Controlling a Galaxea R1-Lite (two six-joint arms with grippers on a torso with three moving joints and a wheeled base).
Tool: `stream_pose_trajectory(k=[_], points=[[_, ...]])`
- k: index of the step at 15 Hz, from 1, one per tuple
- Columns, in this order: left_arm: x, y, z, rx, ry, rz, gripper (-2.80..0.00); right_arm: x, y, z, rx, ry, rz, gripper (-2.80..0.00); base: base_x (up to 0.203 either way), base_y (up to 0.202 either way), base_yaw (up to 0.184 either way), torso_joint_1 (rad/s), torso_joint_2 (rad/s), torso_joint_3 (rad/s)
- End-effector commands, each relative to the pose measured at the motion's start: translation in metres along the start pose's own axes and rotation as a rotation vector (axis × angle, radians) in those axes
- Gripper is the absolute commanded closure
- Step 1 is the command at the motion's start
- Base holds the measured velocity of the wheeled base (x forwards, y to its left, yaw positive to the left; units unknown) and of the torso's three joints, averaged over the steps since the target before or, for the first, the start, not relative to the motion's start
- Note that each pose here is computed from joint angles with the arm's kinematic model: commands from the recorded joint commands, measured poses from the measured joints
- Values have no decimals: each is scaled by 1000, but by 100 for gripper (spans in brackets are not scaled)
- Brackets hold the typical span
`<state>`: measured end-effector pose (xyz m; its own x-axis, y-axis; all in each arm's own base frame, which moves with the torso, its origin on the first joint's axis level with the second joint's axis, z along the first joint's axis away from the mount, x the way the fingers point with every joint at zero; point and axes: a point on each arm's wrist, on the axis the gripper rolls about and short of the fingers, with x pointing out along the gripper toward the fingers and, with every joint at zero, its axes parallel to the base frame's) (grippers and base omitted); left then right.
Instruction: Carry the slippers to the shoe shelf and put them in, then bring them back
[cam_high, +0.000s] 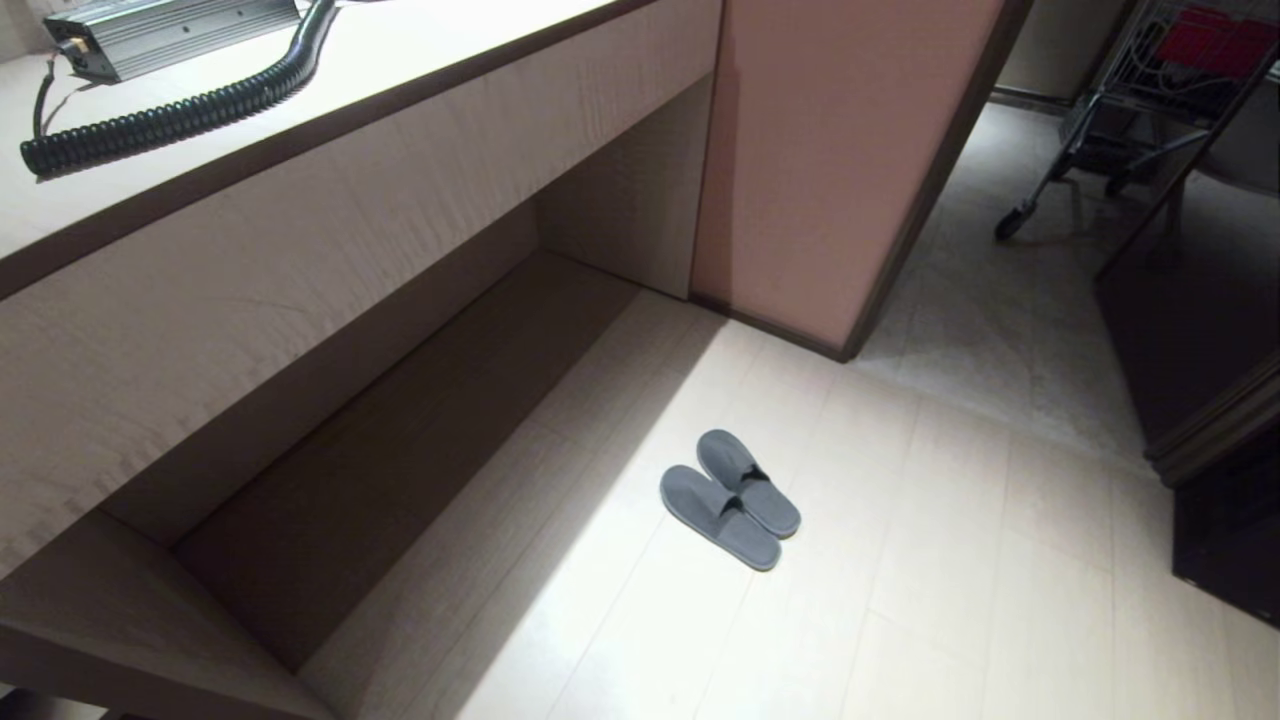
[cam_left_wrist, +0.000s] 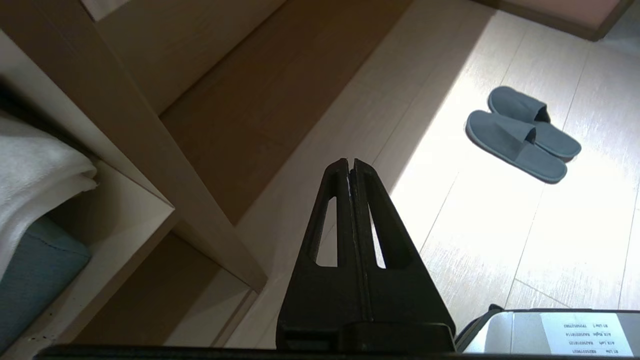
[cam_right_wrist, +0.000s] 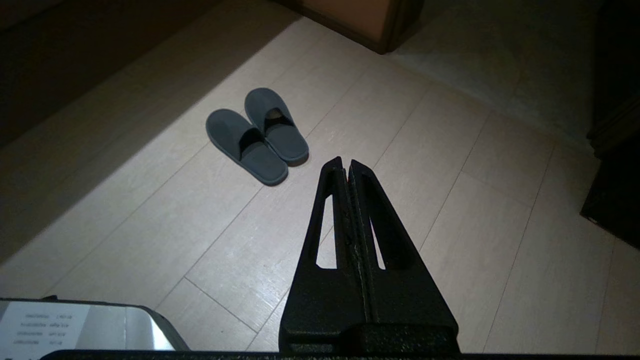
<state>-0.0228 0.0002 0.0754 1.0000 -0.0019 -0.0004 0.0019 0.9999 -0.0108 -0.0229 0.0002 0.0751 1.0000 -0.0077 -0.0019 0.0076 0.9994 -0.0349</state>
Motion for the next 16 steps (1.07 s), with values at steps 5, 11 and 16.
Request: stream_pose_trajectory(k=[5,11,16], points=[[0,0,0,0,3,0,0,0,0,0,0,0,0,0,0,0,0,2,3,206],[0,0,0,0,3,0,0,0,0,0,0,0,0,0,0,0,0,1,2,204],[0,0,-1,3,3,0,0,0,0,0,0,0,0,0,0,0,0,2,4,202]])
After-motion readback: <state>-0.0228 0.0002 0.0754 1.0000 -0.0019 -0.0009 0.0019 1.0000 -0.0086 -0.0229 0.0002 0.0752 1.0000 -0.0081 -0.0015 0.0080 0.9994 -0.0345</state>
